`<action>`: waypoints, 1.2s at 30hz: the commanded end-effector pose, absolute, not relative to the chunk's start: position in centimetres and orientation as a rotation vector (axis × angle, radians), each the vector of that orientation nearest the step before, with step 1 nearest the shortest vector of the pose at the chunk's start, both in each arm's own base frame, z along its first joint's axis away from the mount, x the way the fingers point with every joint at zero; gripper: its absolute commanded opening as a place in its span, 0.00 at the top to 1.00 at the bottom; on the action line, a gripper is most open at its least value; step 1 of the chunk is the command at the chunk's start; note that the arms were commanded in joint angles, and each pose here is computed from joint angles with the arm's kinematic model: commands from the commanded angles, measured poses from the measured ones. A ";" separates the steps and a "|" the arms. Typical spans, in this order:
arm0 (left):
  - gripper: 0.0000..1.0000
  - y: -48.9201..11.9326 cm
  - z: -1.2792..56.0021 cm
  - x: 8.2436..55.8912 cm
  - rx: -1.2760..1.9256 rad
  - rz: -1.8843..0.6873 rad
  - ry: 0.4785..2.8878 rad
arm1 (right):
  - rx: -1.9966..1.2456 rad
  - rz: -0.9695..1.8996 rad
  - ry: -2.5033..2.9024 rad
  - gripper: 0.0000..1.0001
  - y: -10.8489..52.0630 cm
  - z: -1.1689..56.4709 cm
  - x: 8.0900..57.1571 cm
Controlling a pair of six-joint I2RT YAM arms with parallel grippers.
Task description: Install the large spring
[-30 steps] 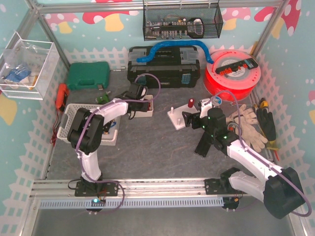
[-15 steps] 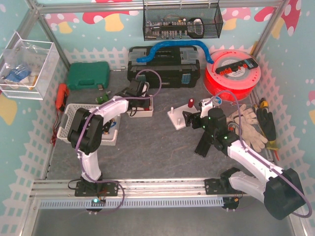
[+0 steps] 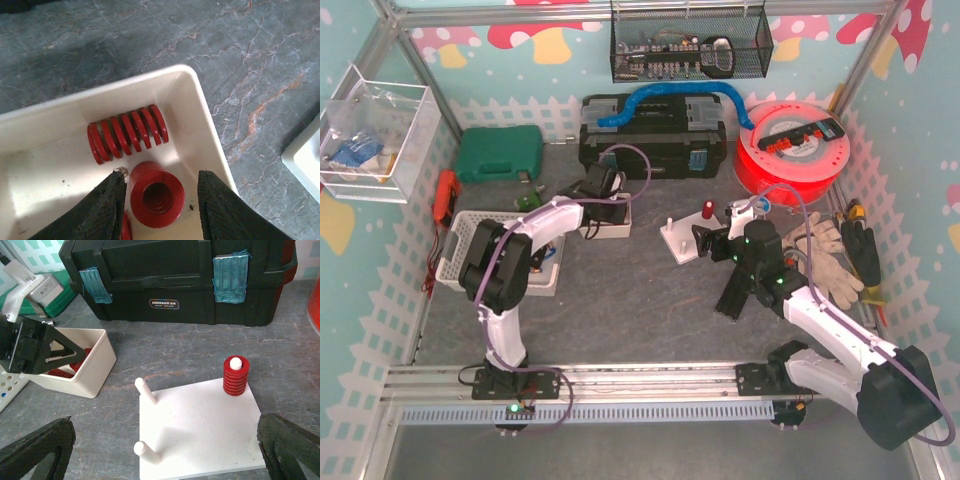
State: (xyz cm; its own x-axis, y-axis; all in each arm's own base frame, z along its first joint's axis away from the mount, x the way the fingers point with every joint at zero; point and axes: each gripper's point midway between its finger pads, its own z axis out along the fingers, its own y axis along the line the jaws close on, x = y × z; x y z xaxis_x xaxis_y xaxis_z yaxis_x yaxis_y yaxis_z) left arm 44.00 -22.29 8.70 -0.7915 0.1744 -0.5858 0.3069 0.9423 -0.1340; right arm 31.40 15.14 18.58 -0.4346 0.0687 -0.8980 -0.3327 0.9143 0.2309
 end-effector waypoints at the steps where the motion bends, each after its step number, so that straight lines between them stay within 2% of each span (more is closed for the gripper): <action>1: 0.56 -22.9 6.6 43.5 0.381 -0.298 2.548 | -0.196 0.445 1.964 0.01 15.0 18.6 31.2; 7: 0.57 -22.8 5.7 44.0 0.375 -0.268 2.560 | -0.193 0.443 1.960 0.01 14.9 18.7 31.2; 15: 0.69 -22.3 6.6 44.7 0.365 -0.212 2.529 | -0.189 0.438 1.956 0.01 14.8 18.8 31.1; 25: 0.84 -22.5 13.0 45.3 0.356 -0.202 2.386 | -0.203 0.462 1.991 0.02 15.4 17.4 31.4; 36: 0.89 -25.7 19.2 42.4 0.450 -0.316 2.265 | -0.210 0.459 2.039 0.03 15.8 15.6 31.8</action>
State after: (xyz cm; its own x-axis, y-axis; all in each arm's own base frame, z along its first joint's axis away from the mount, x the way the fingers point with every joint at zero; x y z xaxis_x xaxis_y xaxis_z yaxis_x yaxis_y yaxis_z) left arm 43.07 -23.87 15.69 -0.6854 0.1980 -0.7007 0.3525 0.9323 -0.0814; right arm 31.67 15.85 16.03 -0.4935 0.0404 -0.8688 -0.3428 0.9090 0.2370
